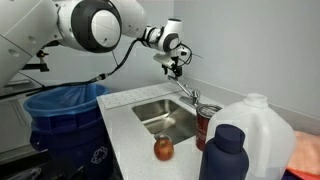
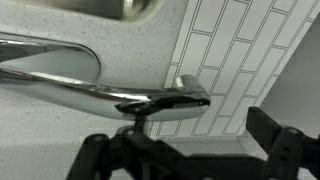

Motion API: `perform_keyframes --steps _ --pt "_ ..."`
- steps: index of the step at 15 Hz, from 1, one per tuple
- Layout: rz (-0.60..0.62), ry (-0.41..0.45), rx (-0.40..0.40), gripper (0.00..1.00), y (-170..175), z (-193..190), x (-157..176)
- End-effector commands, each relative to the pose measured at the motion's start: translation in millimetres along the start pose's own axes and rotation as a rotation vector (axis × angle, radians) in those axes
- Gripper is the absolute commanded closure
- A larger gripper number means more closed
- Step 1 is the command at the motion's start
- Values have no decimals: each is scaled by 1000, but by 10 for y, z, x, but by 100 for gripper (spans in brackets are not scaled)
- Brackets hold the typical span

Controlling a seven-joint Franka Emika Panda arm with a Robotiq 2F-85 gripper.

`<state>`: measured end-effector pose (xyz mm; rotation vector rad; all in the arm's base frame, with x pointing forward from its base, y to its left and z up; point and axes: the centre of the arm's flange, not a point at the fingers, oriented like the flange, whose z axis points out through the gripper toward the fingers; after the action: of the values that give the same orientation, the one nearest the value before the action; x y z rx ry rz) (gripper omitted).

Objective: Move the tap nozzle to the right

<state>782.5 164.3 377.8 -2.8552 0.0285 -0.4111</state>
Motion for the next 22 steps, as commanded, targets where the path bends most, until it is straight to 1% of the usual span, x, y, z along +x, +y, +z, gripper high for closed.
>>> perform_keyframes --steps 1,6,11,17,22 --pt "47 -121 16 0 -132 -63 -354" --pt "72 -217 -7 0 -186 -114 -671" --pt "131 -250 -46 0 -150 -233 -984" --pt "185 -232 -151 0 177 -403 -1253" --pt "191 -168 -295 0 484 -518 -1417"
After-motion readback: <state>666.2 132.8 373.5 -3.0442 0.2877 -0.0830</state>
